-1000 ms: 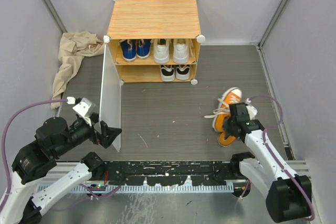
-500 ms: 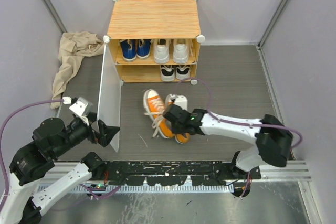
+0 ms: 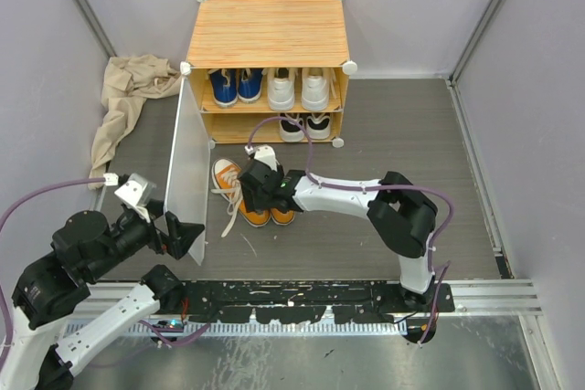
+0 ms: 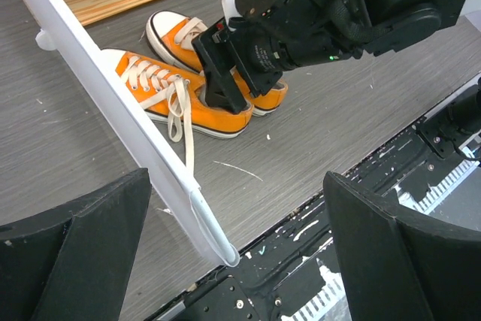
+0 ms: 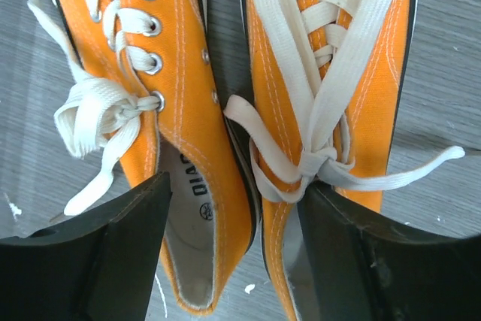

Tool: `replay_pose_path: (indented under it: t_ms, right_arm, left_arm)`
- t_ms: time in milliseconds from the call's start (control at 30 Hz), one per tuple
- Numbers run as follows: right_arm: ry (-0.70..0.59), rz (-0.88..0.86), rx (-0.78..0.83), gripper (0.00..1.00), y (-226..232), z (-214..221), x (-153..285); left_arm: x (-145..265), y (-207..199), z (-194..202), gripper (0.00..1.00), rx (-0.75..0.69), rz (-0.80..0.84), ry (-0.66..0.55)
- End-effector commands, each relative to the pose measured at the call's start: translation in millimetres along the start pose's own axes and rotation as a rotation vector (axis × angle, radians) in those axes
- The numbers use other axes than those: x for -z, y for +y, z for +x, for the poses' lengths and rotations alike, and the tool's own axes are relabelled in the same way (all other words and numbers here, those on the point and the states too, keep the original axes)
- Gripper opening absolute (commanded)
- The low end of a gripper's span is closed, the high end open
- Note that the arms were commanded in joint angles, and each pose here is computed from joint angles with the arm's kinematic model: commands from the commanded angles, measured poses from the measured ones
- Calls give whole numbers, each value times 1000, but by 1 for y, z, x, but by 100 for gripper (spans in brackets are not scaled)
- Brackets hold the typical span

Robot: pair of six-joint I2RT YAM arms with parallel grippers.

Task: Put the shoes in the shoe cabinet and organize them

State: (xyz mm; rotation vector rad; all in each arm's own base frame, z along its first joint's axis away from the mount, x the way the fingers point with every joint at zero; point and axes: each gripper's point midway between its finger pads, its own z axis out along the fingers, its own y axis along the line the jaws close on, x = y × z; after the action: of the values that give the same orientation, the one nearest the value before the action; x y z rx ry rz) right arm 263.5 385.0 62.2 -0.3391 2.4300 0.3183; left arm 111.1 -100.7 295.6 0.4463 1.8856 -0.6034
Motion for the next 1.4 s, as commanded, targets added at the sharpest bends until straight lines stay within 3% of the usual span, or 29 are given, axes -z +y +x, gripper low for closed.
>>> replay_pose_path:
  t_ms: [0, 233, 467, 800, 867, 933, 1000, 1033, 1233, 1367]
  right_arm:
    - [-116, -122, -26, 75, 22, -50, 41]
    - [-11, -107, -50, 75, 5, -18, 57]
    - [38, -97, -117, 70, -2, 15, 39]
    - [31, -81, -127, 67, 5, 25, 4]
    - [46, -60, -119, 60, 2, 33, -4]
    - [45, -40, -114, 31, -2, 35, -8]
    - [13, -32, -114, 17, -3, 25, -5]
    - [-11, -34, -106, 3, -2, 17, -1]
    - [-227, -32, -115, 1, 7, -61, 31]
    - [-285, -9, -125, 1, 6, -99, 28]
  left_arm:
    - [10, 0, -13, 98, 15, -5, -59]
    - [7, 0, -9, 98, 17, -2, -55]
    - [4, -2, -8, 98, 20, 6, -47]
    - [7, -1, -9, 98, 22, 5, -52]
    - [7, -1, -9, 98, 23, 4, -52]
    - [6, -1, -9, 98, 23, 3, -49]
    - [7, -1, -10, 98, 23, 2, -48]
    - [7, -1, -9, 98, 22, 3, -46]
    - [6, -1, -9, 98, 25, 1, -43]
    - [7, -1, -10, 98, 30, 0, -48]
